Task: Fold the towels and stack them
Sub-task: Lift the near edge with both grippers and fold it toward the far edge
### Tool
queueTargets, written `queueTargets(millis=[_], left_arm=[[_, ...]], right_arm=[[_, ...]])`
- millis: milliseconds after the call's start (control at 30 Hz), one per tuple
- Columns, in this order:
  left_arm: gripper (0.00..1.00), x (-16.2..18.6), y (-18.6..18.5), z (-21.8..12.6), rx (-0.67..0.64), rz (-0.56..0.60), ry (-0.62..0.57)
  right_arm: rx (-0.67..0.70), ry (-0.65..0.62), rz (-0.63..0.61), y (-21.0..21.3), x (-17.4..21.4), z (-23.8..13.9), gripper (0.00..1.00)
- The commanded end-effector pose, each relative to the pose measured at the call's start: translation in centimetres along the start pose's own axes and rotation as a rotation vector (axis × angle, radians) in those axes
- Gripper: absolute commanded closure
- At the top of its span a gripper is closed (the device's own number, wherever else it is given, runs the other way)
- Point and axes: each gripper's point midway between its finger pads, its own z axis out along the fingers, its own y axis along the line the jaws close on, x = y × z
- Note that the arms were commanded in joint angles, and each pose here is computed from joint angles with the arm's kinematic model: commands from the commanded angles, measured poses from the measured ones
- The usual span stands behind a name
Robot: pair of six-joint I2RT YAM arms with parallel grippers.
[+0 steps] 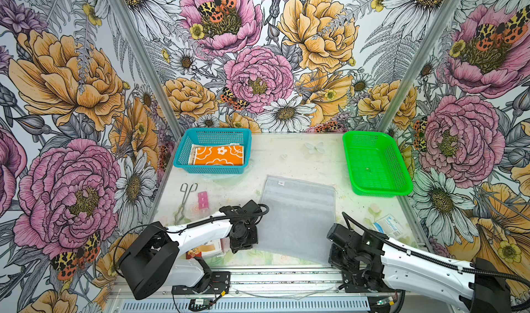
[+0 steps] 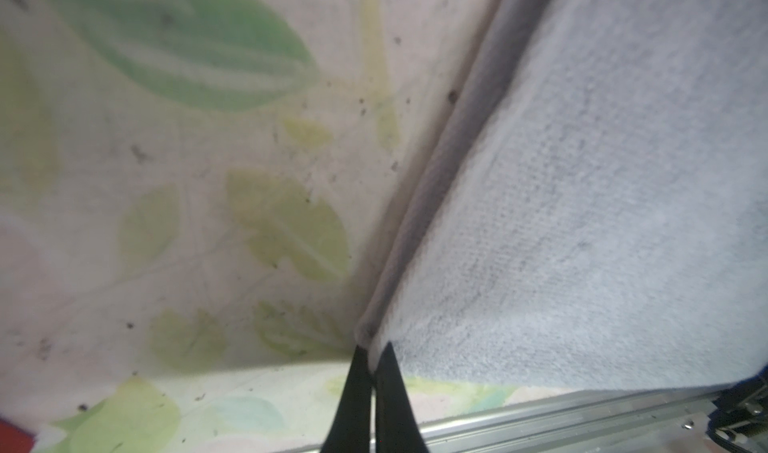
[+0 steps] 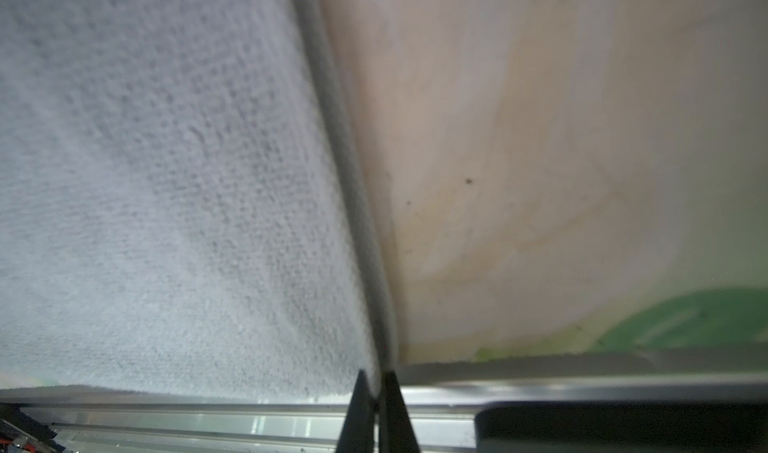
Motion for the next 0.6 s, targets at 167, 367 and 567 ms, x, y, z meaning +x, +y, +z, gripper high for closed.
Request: queueTargets(millis=[167,367,567], left_arm=[[1.0,0.5,-1.2,-1.4,0.081,0.024,-0.009],[1.0,-1.7,-3.6,-4.2,0.161,0.057,-0.078],[1.0,-4.5,-6.6,-7.8,0.253,0.104,-0.153]], right_arm=[[0.001,-0.111,-0.036,0.2,-1.5,-2.0,1.0],[-0.062,-0.162,-0.043,1.5,-2.5,-4.2,1.0],[-0.13,-0.236,-0.079,3.9,-4.6,-7.3,1.0]])
